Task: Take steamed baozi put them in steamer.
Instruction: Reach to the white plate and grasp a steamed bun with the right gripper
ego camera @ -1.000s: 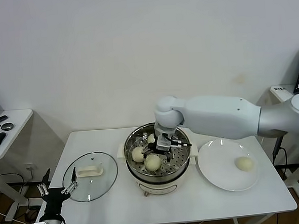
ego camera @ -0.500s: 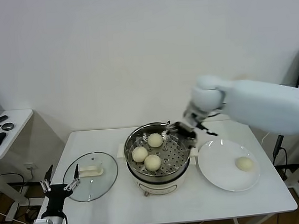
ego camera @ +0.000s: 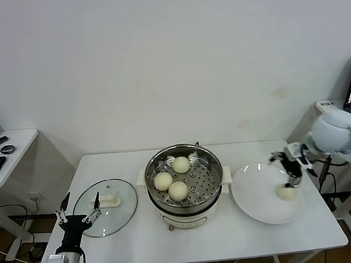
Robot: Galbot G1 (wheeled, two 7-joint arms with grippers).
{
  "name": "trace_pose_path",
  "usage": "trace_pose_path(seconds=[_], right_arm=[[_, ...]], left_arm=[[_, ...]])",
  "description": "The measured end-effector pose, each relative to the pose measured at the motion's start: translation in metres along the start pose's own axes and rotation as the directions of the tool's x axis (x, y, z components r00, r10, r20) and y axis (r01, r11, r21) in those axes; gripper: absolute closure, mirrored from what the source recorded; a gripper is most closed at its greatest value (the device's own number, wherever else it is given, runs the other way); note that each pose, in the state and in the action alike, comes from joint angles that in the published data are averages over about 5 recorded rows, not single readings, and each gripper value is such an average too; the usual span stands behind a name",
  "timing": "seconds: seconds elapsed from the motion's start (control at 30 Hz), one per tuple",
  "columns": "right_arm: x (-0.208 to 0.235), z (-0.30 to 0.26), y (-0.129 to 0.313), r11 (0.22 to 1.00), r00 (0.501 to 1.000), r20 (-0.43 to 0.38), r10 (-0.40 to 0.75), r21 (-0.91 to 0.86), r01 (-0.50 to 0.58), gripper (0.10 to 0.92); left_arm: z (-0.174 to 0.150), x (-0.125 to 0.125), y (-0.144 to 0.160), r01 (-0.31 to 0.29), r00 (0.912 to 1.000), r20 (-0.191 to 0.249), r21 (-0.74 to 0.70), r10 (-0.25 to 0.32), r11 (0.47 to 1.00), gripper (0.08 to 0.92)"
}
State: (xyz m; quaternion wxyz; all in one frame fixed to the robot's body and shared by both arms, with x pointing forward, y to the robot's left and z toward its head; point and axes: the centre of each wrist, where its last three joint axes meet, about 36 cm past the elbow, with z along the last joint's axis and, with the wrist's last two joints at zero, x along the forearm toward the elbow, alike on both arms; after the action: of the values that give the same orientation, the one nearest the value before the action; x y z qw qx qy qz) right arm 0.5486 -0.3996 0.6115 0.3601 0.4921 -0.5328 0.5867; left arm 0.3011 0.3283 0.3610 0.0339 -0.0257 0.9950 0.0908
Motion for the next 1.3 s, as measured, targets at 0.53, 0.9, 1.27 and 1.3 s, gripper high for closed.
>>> trace_pose_path(seconds=[0.53,0.9,1.27,1.3], right_arm=[[-0.084,0.075,0.031,0.979,0.992,-0.121,-0.041,-0.206,0.016,0.200],[-0.125,0.082,0.024,0.967,0.991,-0.120,-0.058,-0.254,0.026,0.200],[-0.142,0.074,0.005,0.960,0.992,-0.111,-0.062,-0.279,0.029,0.227],[-0.144,0.073,0.003,0.959,0.992,-0.111,-0.064,-0.280,0.030,0.241]], left_arm=[[0.003,0.008,0.003,0.009,0.9998,-0.020,-0.011,-0.009,1.000,0.177],[0.004,0.008,0.008,0.020,0.9995,-0.023,-0.019,-0.021,1.000,0.177],[0.006,0.009,0.007,0.024,0.9993,-0.027,-0.015,-0.025,1.000,0.177],[0.006,0.009,0.007,0.025,0.9993,-0.027,-0.015,-0.025,1.000,0.177]])
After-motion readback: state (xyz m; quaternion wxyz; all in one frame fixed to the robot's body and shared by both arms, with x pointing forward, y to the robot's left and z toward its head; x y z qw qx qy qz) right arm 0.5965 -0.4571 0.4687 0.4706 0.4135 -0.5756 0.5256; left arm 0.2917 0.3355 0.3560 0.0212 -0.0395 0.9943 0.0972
